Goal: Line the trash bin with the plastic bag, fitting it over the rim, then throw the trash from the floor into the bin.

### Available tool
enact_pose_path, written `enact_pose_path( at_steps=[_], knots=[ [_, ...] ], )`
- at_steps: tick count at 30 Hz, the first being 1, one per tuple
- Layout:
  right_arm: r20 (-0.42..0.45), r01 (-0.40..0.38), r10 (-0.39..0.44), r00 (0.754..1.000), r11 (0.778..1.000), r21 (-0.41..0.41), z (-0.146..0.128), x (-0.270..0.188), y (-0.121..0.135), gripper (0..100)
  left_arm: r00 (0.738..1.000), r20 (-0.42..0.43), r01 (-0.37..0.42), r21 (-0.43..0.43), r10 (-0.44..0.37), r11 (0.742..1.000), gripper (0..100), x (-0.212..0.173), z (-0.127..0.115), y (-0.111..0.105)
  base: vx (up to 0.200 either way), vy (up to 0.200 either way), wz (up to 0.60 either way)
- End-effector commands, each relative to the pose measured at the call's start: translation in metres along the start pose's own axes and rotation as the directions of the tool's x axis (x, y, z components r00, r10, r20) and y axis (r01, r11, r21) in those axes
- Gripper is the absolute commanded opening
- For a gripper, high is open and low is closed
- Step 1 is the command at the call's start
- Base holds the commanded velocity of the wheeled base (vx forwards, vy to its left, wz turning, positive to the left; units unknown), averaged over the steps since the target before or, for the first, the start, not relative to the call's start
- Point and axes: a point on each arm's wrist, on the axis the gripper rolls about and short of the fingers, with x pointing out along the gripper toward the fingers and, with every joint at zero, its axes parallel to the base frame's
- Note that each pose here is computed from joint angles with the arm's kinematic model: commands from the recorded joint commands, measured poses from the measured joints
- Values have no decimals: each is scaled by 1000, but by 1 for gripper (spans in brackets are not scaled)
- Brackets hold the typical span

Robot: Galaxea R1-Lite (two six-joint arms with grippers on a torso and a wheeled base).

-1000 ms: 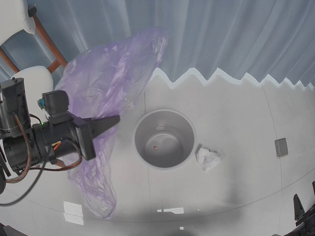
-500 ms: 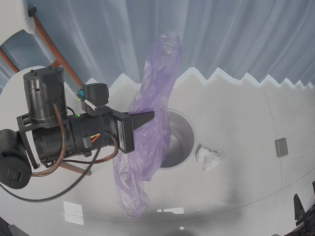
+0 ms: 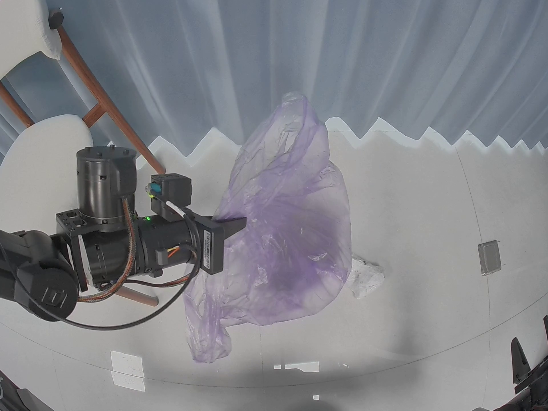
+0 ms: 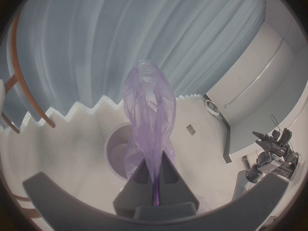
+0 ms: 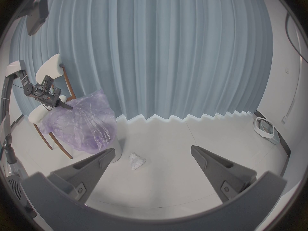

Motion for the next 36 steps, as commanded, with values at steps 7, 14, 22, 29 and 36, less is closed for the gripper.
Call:
enact_pose_path(
  at_steps=[7,14,22,29,36],
  knots=[
    [-1,-3,3,1000,1000,-2,-5,0,0,100,982,37,-183,-20,184,983,0,-18,6,23,0,0,0],
    [-4,-3,3,1000,1000,-2,-6,0,0,100,985,19,-175,14,174,985,0,-10,4,22,0,0,0],
    [-4,-1,1,1000,1000,-8,-6,0,0,100,996,-49,-76,67,79,995,0,18,-10,-2,0,0,0],
    [-2,-6,6,1000,1000,-16,-5,0,0,100,983,-146,-100,102,114,990,0,47,-36,5,0,0,0],
    [78,-151,148,986,988,33,105,32,0,100,987,-138,-54,156,76,986,0,62,-35,-17,0,0,0]
  ],
)
